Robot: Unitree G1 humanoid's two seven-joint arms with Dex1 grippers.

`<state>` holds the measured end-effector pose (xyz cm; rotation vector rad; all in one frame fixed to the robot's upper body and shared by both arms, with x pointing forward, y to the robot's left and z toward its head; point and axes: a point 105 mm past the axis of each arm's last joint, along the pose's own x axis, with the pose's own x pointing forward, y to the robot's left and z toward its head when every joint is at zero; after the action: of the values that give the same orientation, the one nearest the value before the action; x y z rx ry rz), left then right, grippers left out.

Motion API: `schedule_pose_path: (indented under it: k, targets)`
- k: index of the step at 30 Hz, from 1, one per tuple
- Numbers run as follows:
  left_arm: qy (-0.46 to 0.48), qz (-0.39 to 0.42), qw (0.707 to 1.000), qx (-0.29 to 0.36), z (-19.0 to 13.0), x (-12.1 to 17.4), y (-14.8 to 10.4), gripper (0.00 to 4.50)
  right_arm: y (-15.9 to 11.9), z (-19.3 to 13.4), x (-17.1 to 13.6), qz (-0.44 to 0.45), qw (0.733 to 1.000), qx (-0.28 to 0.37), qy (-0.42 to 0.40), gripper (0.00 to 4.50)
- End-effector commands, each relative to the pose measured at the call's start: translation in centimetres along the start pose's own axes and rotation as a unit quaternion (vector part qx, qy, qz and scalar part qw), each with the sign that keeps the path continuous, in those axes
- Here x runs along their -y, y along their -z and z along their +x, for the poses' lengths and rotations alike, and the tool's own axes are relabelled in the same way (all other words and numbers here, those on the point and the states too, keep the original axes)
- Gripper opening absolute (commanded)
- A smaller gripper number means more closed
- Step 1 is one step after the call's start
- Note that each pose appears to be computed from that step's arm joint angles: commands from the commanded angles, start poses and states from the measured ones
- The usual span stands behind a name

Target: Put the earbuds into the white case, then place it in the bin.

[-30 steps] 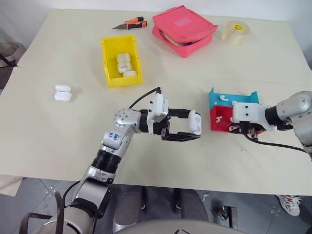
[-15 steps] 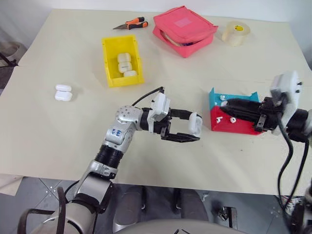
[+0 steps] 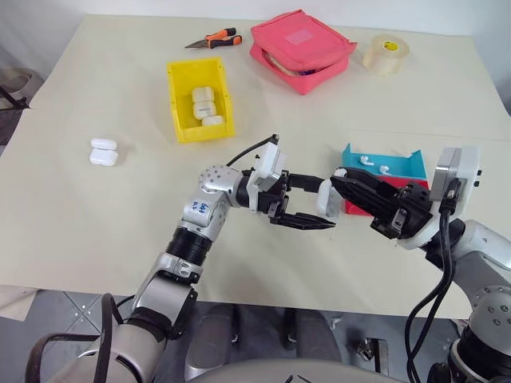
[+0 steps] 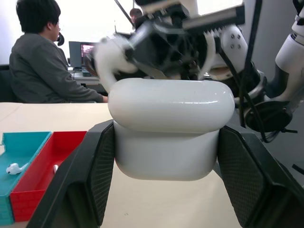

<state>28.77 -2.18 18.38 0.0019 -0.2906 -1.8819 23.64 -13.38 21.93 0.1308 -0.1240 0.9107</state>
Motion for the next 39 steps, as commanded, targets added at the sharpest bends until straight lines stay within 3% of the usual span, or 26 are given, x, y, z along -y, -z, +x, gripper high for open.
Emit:
schedule_pose_path:
  k: [1,21,39]
  targets:
    - [0.006,0.014,1.0,0.016,0.2,-0.1,-1.1,2.81,-0.6,0.1,-0.5,-0.011,1.0,0.021,-0.006,0.52]
    - [0.017,0.04,0.999,0.034,0.8,0.0,-2.0,2.81,1.6,0.4,1.4,-0.018,1.0,-0.007,0.002,0.52]
    - [-0.011,0.073,0.997,0.037,-0.1,-1.1,-2.8,2.81,4.7,-1.8,1.5,-0.031,0.991,-0.128,-0.001,0.52]
